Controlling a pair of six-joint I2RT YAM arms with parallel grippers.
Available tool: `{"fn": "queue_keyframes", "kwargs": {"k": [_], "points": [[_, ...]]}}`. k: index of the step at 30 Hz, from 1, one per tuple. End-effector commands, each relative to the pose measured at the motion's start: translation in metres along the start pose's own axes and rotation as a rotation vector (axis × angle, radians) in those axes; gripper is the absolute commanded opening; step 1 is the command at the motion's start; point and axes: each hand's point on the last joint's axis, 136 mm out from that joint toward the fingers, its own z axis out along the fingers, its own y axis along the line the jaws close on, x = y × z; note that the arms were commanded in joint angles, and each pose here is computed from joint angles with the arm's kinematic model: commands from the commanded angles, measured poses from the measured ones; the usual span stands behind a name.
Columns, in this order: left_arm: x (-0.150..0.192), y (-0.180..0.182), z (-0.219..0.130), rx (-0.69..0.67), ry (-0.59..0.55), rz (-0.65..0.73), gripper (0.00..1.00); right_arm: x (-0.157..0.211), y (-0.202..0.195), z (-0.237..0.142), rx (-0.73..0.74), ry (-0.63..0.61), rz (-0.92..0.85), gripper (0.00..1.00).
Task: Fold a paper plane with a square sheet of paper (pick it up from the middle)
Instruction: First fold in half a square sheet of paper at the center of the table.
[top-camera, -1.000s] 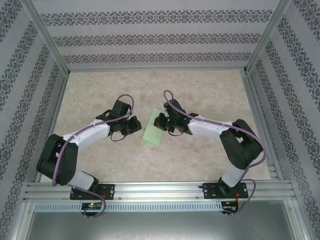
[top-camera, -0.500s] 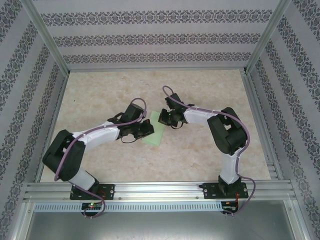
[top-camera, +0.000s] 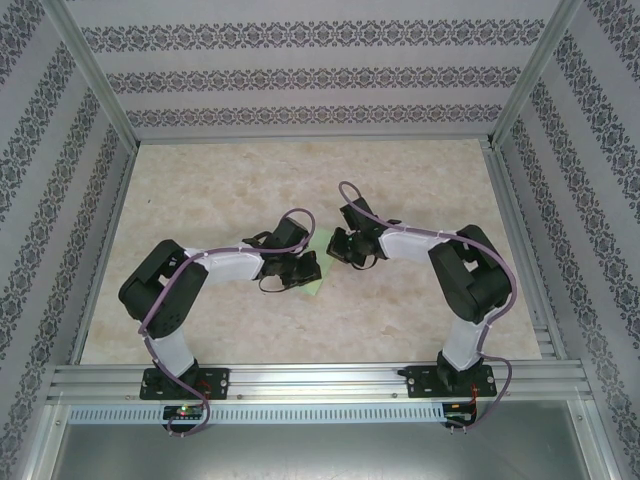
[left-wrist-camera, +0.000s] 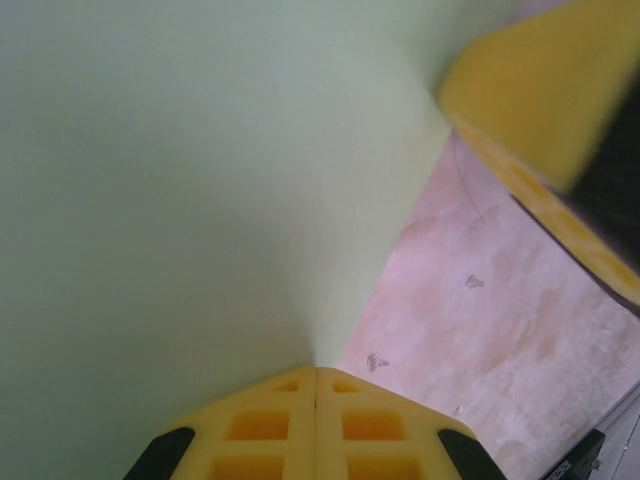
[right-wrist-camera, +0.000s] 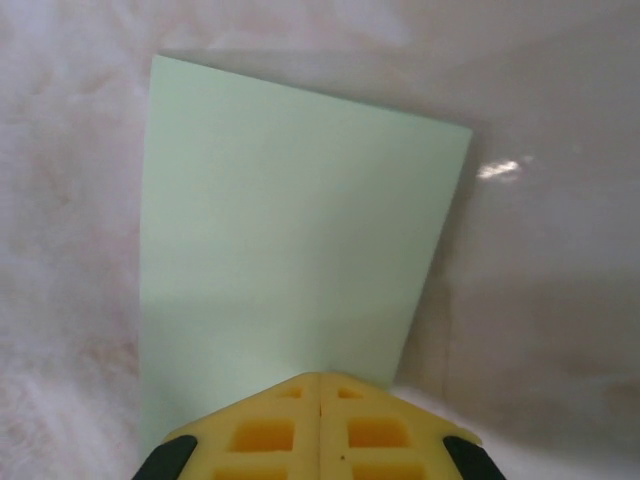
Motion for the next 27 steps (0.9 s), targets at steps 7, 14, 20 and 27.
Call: {"fn": "queue_keyframes", "kwargs": {"k": [7, 14, 20, 27], "points": [[-0.006, -0.022, 0.003, 0.048, -0.033, 0.029, 0.00, 0.012, 0.024, -0.013, -0.173, 0.036, -0.133, 0.00], [-0.006, -0.019, 0.006, 0.041, -0.033, 0.017, 0.00, 0.022, 0.014, -0.002, -0.160, 0.089, -0.135, 0.00], [-0.008, -0.023, 0.005, 0.056, -0.039, 0.017, 0.00, 0.028, 0.006, 0.007, -0.132, 0.123, -0.133, 0.00], [-0.009, -0.019, 0.011, 0.047, -0.038, 0.004, 0.00, 0.032, -0.002, 0.015, -0.105, 0.141, -0.138, 0.00]]}}
